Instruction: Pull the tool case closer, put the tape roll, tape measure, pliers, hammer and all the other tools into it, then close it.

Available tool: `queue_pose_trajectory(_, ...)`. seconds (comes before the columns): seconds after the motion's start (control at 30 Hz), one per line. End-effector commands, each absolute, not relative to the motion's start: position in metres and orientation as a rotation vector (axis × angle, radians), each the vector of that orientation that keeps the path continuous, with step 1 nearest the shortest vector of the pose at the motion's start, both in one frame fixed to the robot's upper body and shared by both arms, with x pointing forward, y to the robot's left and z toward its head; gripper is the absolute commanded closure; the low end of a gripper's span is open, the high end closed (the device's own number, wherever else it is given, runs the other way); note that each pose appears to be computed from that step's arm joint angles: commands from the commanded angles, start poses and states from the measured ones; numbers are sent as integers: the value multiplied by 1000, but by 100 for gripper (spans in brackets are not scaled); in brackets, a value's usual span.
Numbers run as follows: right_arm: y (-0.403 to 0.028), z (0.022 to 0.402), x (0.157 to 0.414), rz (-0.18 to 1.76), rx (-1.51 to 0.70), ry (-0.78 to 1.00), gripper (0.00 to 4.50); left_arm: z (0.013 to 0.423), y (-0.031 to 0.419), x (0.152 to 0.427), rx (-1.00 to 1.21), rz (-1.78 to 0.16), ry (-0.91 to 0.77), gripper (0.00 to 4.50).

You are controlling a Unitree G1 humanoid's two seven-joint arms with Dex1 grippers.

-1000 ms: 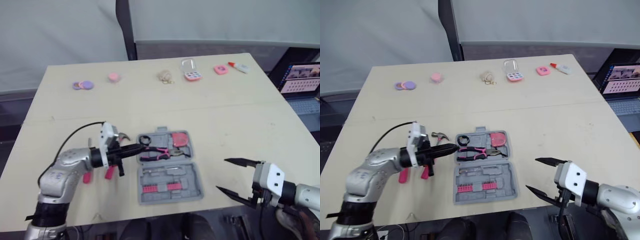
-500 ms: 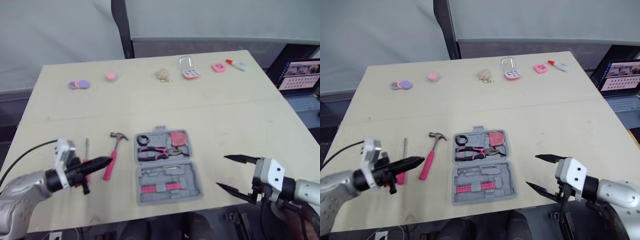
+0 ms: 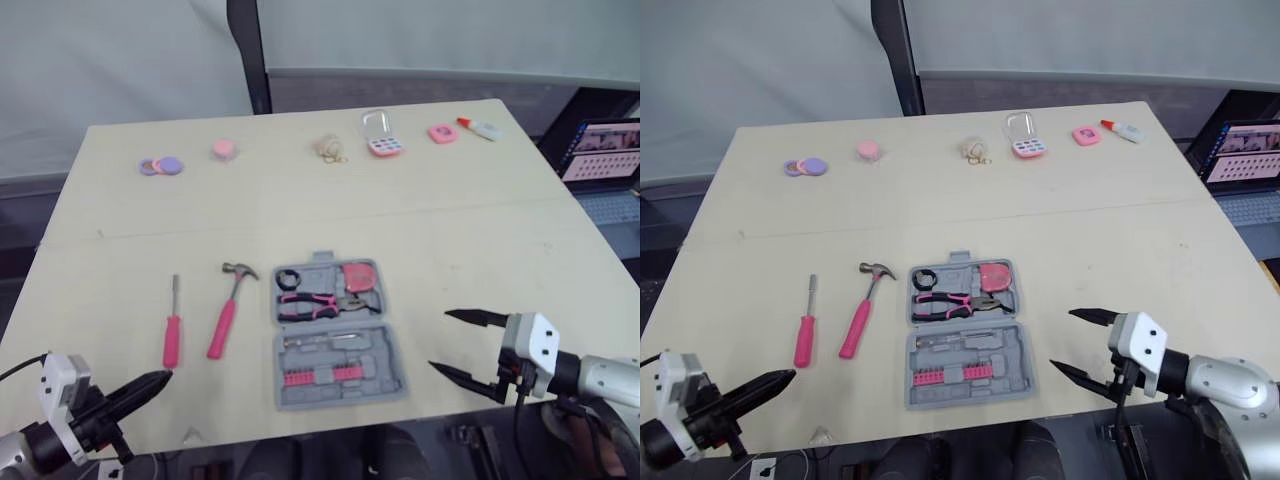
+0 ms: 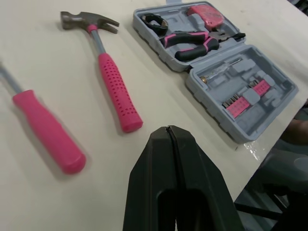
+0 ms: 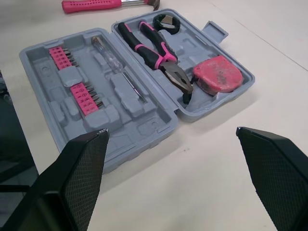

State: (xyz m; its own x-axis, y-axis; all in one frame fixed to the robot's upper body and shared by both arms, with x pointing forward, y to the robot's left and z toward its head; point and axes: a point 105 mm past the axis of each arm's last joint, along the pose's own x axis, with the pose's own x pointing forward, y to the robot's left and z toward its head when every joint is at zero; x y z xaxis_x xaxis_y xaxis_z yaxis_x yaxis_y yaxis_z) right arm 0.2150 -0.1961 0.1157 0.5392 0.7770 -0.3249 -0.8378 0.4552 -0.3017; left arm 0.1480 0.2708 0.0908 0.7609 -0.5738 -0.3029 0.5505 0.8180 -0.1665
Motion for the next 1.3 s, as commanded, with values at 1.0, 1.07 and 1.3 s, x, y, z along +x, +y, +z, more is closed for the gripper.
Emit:
queue_pose_trajectory(1.0, -184, 165, 218, 1077, -459, 71, 0, 111, 256, 179, 50, -471, 412, 7)
queue_pose_trajectory(1.07, -182, 167, 219, 1092, -461, 64, 0, 114, 253, 184, 80, -449, 438, 7)
queue_pose_trajectory(1.3, -180, 168, 221, 1101, -448, 61, 0, 119, 242, 198, 10, -425, 430, 7)
